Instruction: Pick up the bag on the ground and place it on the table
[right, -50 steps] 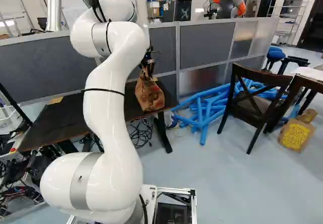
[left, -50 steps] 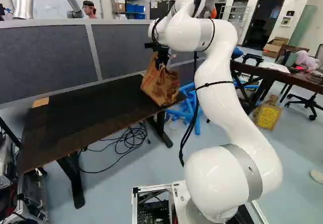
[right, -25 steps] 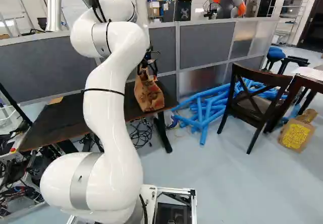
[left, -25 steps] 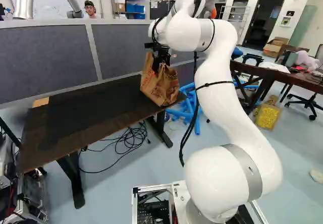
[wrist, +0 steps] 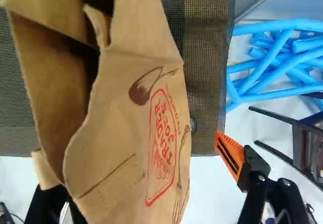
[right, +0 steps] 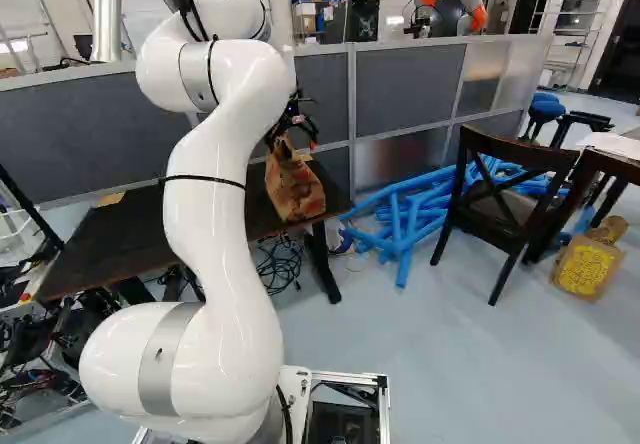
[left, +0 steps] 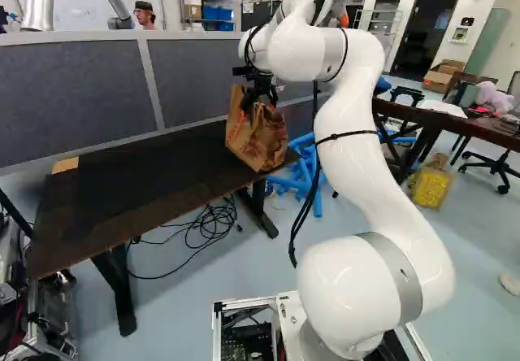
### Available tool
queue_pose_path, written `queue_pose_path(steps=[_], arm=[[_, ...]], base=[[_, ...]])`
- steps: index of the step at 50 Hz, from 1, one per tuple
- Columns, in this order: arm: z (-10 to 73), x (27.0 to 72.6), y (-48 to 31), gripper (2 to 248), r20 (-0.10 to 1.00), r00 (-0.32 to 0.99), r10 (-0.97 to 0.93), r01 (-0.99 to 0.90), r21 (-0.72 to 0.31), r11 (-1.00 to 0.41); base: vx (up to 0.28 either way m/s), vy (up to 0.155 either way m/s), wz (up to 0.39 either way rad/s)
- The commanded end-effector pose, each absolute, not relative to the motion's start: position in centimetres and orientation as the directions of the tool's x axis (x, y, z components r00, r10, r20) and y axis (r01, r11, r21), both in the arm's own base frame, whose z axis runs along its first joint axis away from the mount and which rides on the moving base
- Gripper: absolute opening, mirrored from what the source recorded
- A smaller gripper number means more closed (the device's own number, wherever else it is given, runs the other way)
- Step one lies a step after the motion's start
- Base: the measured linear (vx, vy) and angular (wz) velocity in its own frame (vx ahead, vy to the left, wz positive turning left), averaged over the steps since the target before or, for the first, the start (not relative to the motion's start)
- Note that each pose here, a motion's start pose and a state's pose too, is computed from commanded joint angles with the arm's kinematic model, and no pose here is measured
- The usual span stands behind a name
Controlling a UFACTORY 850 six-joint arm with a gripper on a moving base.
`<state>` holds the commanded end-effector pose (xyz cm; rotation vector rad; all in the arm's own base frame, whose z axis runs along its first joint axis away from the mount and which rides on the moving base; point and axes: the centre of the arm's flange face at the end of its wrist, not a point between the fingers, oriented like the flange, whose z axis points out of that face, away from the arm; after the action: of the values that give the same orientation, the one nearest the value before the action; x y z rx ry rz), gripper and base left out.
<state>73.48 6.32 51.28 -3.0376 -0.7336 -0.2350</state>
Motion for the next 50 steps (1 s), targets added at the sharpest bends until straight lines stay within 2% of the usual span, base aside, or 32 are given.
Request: queue_pose_path(steps=[30,50], arm=[[55.8,71.8,8.7,247,0.199,0.854,0.480,0.482,0.046,-0.875],[58.8,69.5,11.2,247,0.238,0.840,0.489,0.499,0.019,-0.866]], base=[[0.000,0.000,0.000],[0.000,0.000,0.000]])
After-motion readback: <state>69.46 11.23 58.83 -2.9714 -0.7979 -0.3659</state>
